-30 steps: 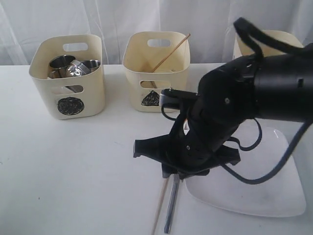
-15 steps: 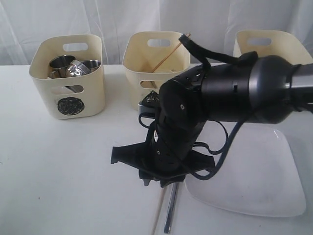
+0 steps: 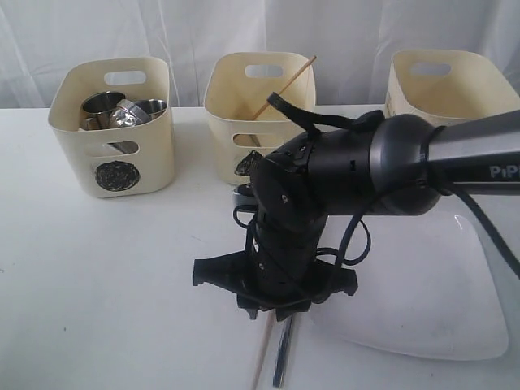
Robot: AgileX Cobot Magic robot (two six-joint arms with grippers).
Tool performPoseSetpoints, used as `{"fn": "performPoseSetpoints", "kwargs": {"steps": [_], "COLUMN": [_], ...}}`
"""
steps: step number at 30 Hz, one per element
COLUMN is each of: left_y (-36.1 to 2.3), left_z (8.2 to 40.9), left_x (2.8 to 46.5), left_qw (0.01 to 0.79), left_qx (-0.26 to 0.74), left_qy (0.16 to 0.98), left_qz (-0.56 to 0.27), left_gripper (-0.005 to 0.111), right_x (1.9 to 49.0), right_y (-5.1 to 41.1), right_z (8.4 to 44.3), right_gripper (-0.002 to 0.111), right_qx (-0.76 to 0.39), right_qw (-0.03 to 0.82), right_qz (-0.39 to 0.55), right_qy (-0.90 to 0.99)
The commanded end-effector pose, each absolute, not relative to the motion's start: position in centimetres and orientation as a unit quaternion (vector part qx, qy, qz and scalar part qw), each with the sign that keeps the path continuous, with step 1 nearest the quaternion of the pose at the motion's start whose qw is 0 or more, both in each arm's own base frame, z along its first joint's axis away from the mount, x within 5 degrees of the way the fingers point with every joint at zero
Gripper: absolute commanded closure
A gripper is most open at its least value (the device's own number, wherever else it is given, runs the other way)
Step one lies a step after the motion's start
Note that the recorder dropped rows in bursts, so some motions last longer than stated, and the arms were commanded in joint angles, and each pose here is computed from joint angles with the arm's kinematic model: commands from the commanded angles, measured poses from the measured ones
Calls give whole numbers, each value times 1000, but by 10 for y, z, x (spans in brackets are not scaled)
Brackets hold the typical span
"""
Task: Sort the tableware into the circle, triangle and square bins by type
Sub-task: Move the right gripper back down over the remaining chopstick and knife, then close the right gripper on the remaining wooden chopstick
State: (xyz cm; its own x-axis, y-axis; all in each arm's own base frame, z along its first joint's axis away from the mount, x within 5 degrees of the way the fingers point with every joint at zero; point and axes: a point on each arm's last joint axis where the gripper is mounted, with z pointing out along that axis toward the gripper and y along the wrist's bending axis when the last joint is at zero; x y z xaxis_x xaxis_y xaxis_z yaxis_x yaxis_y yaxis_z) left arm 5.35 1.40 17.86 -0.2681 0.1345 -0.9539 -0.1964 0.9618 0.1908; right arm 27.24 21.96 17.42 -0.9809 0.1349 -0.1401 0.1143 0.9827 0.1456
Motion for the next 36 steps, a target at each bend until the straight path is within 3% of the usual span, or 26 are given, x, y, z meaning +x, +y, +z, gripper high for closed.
{"fn": "performPoseSetpoints", "kwargs": {"steps": [1, 36], "left_y": [14, 14], "left_z": [178, 178], "left_x": [53, 53], "left_qw": [608, 608], "left_qx": [-23, -23], "left_qy": [783, 783], "left_qz": [134, 134], "left_gripper": [50, 50], "right_x": [276, 285], "right_y": [220, 226], "right_z": [172, 139], "right_gripper": [77, 77], "right_qx": [63, 68], "right_qw": [82, 56], "right_qz": [61, 33], "right_qy": [993, 996]}}
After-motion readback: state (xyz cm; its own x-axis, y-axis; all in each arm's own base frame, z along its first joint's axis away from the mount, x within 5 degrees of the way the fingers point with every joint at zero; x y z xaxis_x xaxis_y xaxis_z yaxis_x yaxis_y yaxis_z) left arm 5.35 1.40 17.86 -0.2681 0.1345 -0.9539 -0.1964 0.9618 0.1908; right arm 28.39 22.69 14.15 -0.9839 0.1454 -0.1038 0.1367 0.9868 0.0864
